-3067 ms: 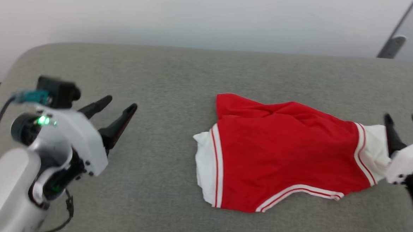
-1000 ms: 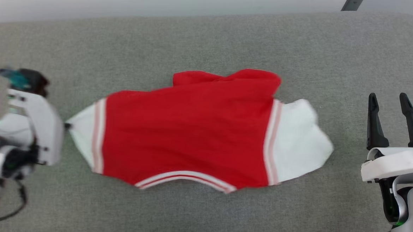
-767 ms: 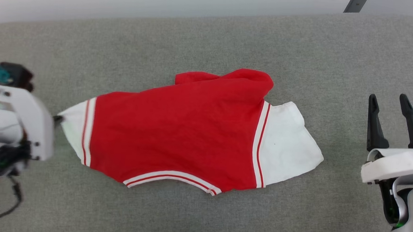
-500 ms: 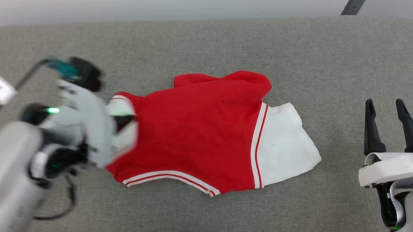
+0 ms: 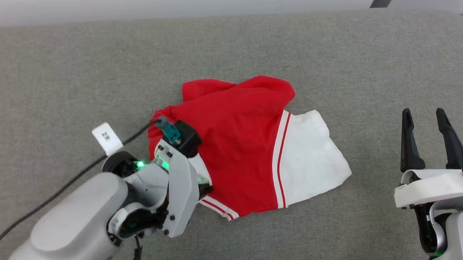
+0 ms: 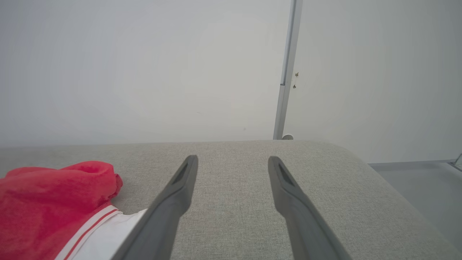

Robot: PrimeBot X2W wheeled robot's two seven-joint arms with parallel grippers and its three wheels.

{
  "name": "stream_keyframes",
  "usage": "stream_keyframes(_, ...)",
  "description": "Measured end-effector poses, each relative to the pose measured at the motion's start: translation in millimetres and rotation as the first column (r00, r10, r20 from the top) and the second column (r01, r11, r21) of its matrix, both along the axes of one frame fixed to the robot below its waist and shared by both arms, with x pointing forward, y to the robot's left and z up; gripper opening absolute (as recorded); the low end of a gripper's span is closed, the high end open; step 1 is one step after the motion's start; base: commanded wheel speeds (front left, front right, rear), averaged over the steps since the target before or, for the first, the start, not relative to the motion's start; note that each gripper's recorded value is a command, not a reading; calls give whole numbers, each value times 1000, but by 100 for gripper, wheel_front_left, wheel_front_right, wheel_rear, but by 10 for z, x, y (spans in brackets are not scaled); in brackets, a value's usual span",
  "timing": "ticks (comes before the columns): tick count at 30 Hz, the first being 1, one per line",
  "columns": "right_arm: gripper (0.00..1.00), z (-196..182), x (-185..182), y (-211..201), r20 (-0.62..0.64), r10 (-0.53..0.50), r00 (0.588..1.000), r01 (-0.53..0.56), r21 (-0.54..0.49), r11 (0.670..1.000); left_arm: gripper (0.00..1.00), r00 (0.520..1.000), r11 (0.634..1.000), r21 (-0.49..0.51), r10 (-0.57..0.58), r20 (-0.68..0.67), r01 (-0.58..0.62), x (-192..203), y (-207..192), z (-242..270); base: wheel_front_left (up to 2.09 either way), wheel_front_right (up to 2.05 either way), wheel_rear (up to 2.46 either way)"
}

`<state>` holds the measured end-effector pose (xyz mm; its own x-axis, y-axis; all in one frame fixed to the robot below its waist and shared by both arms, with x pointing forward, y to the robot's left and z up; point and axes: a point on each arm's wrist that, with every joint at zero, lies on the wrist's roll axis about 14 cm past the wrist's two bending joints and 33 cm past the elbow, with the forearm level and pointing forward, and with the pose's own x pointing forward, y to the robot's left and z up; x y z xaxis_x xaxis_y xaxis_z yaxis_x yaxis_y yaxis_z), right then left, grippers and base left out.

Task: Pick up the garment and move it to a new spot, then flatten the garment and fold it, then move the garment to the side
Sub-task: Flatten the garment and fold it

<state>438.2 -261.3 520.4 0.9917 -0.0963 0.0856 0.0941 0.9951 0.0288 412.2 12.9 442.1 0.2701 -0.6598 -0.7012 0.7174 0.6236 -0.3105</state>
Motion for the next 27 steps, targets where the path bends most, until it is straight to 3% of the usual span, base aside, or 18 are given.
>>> stream_keyframes(1, 100, -1, 2, -1, 1, -1, 1000, 1, 0, 1000, 3, 1000, 1000, 13, -5, -4, 5, -9, 3, -62, 0, 0, 0)
stream_keyframes(3, 100, 15, 6, -5, 10, -1, 1000, 1, -5, 1000, 100, 1000, 1000, 21, -3, -5, 3, 14, 17, -119, 0, 0, 0)
stream_keyframes(20, 100, 198, 18, 118, 79, 23, 997, -22, -9, 1000, 100, 992, 998, 32, 42, 120, -47, 296, 320, 446, 0, 0, 0)
stream_keyframes(27, 100, 207, 13, 165, 82, 34, 996, -34, -7, 999, 100, 976, 990, 100, 74, 204, -96, 431, 558, 508, 0, 0, 0)
